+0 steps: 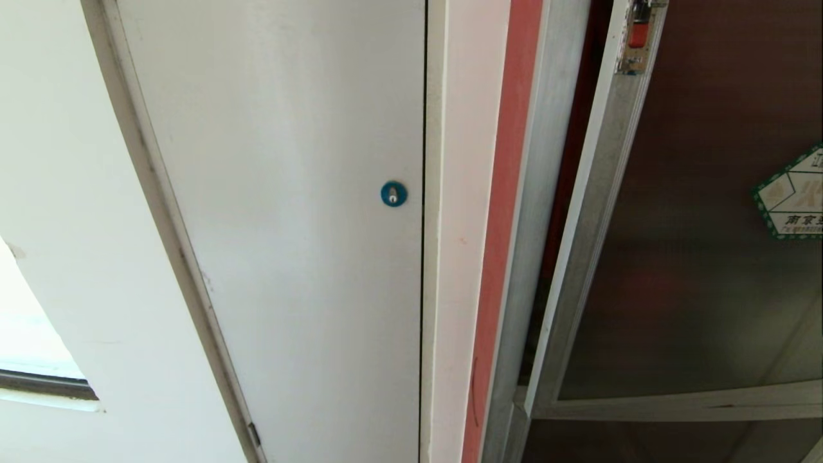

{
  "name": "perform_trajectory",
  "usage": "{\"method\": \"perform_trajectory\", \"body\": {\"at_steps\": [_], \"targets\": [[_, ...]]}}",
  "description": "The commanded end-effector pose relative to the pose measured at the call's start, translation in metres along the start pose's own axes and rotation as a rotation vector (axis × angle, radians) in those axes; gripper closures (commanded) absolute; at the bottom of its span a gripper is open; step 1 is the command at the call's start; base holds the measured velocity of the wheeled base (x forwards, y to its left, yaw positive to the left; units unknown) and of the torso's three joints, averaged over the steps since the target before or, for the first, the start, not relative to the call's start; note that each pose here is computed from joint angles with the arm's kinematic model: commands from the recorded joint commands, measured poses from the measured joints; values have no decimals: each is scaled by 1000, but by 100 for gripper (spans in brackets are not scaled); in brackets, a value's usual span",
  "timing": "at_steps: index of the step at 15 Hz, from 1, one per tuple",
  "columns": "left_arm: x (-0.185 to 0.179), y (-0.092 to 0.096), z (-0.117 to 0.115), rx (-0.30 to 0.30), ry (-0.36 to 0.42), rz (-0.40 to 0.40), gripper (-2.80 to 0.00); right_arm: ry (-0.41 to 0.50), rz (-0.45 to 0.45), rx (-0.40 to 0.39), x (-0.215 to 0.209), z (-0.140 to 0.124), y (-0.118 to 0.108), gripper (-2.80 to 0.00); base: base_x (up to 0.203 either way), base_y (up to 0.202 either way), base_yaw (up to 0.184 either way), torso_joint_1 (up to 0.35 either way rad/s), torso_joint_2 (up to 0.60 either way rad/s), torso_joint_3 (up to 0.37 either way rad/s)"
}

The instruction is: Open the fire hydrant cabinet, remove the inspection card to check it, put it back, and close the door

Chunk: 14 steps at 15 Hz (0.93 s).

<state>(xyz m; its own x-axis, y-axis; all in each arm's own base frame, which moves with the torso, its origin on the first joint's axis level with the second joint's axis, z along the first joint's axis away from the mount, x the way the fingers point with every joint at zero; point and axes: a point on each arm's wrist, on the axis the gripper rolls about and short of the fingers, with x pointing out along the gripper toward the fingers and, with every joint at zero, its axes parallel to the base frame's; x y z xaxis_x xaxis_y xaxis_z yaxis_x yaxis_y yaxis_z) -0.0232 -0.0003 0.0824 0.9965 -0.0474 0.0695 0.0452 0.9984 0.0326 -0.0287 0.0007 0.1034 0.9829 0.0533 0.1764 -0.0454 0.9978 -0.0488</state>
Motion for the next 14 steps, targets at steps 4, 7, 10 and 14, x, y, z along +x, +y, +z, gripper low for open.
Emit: {"method": "perform_trajectory", "body": {"at_steps": [4, 7, 10, 14], "targets": [[2, 0, -8, -1, 28, -1, 0, 101, 12, -3, 2, -21, 1, 0, 0, 0, 0, 0, 0, 0], [2, 0, -8, -1, 28, -1, 0, 190, -2, 2, 1, -30, 1, 0, 0, 0, 0, 0, 0, 0], [2, 0, -8, -1, 28, -1, 0, 189, -5, 1, 1, -29, 1, 0, 0, 0, 0, 0, 0, 0], [2, 0, -8, -1, 28, -1, 0, 189, -5, 3, 1, -29, 1, 0, 0, 0, 0, 0, 0, 0]]}}
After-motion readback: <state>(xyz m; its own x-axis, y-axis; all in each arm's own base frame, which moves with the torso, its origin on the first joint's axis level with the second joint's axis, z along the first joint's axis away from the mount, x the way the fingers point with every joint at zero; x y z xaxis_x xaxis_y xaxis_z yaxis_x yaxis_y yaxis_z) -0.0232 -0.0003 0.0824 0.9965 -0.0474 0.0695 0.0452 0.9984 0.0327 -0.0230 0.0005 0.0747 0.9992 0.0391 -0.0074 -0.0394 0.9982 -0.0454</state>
